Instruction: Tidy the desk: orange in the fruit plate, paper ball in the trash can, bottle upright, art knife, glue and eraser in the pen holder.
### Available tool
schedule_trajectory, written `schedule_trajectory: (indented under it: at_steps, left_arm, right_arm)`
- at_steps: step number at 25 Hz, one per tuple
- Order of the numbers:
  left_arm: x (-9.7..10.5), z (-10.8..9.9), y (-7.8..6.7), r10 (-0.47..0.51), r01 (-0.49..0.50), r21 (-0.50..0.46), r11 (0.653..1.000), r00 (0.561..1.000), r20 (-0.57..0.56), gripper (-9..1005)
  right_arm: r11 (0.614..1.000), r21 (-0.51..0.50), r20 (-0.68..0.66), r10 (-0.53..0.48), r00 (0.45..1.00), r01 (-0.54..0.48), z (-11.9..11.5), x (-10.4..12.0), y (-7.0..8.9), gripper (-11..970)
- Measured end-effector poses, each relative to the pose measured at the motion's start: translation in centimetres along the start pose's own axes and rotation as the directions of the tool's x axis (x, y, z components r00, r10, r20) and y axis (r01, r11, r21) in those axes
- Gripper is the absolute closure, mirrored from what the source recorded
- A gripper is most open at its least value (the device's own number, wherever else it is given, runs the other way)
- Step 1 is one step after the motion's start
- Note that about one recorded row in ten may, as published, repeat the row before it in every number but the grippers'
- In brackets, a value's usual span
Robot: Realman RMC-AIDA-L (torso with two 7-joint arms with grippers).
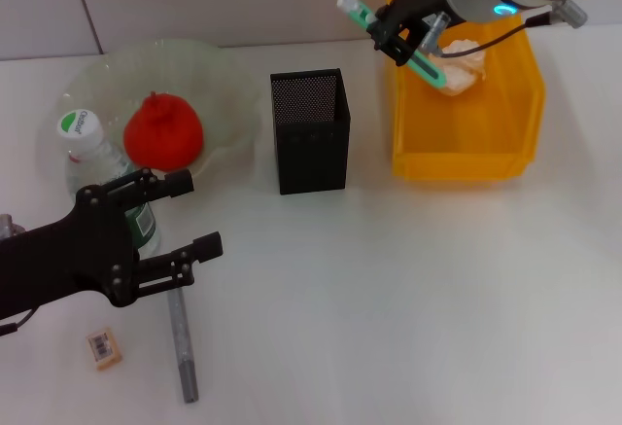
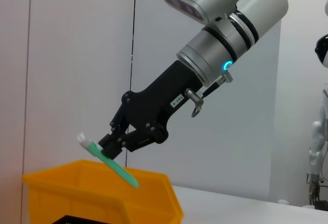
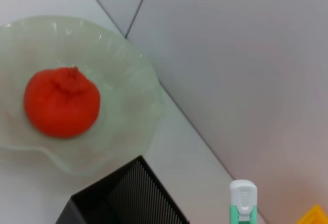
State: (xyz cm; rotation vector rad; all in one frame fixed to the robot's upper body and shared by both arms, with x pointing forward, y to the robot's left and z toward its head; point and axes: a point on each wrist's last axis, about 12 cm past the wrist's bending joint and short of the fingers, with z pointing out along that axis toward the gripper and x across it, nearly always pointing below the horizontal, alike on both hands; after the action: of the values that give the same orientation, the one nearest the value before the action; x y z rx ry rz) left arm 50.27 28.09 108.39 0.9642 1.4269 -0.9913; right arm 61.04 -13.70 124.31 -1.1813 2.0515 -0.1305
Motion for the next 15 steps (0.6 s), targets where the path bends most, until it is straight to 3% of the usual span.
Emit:
schedule_trajectory:
  at_steps: [15]
  left_arm:
    - [0.0,0.2,0.2,0.003,-0.003,-0.003,1.000,1.000,-0.007,209]
  right_arm:
    - [0.999,0.033,0.110,-0.018,0.994,0.014,0.2,-1.8,0.1,874]
